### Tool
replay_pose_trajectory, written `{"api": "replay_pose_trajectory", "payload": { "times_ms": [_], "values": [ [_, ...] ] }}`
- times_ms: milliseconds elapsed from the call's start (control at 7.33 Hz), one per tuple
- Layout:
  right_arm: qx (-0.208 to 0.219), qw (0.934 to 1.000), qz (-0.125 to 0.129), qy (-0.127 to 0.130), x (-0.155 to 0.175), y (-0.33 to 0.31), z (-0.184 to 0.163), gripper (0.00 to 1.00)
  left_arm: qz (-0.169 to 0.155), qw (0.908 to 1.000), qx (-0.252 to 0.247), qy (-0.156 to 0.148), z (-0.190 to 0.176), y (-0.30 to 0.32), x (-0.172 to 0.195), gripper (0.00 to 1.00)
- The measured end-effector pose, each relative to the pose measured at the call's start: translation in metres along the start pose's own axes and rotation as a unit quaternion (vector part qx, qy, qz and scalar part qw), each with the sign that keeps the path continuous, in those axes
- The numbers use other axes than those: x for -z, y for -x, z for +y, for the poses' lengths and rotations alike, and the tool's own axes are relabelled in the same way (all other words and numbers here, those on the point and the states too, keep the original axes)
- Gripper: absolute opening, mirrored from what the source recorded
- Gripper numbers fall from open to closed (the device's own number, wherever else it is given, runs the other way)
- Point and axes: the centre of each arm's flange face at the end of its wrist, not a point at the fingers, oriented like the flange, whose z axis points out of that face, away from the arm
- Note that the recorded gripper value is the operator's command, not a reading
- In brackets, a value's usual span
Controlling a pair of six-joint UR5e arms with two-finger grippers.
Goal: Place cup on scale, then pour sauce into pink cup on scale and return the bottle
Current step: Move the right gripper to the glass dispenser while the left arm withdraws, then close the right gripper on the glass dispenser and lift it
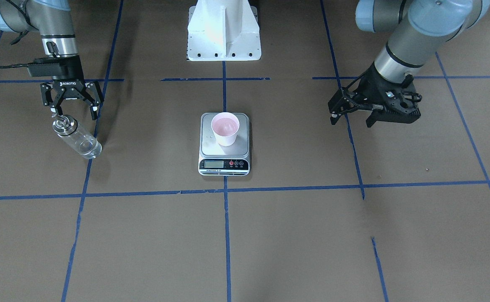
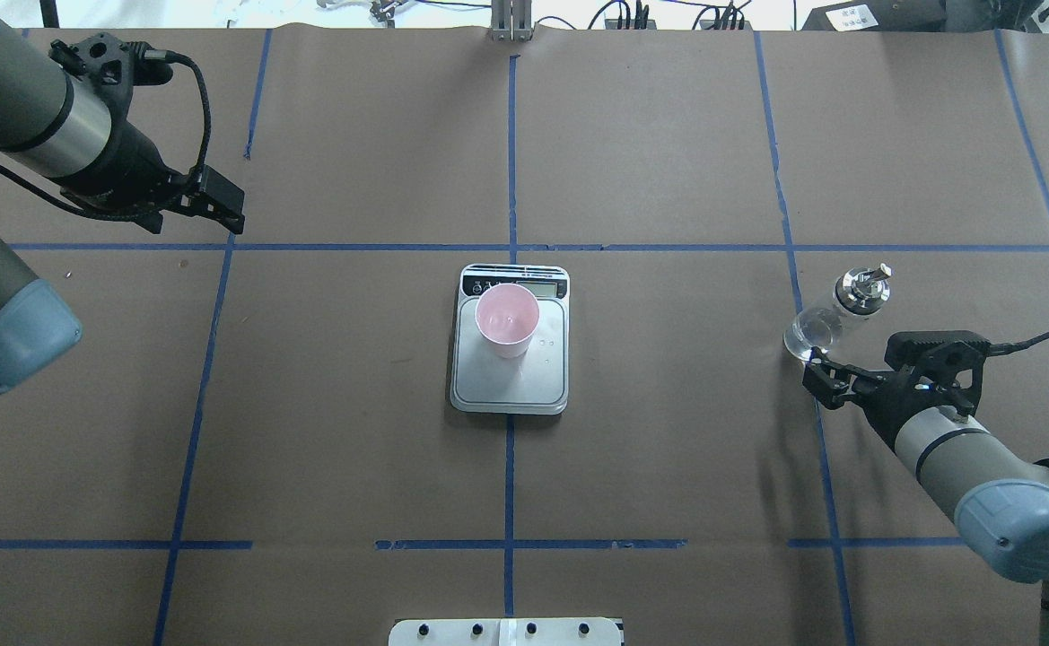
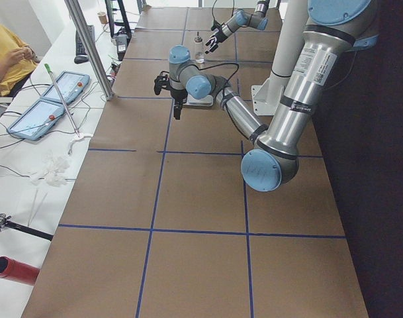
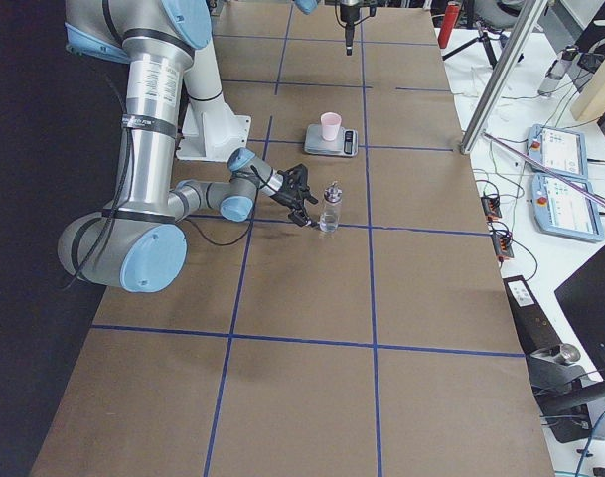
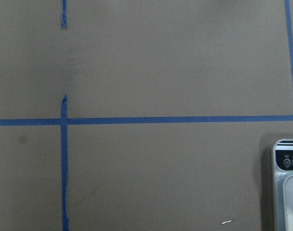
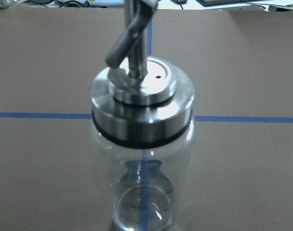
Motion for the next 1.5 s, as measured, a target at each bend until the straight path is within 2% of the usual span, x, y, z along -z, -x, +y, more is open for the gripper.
{"api": "replay_pose_trajectory", "payload": {
  "times_ms": [409,955,1500],
  "values": [
    [0.004,0.9996,0.011,-0.025,-0.024,0.008,0.010,1.00,-0.001,1.0000,0.000,0.000,0.001,0.003,0.001,1.00],
    [0.009,0.9983,0.018,-0.054,-0.026,0.008,0.012,1.00,-0.002,1.0000,0.000,-0.002,0.005,0.001,0.009,1.00],
    [0.013,0.9977,0.018,-0.064,-0.028,0.013,0.015,1.00,-0.005,1.0000,0.002,0.001,0.008,0.000,0.011,1.00]
  ]
}}
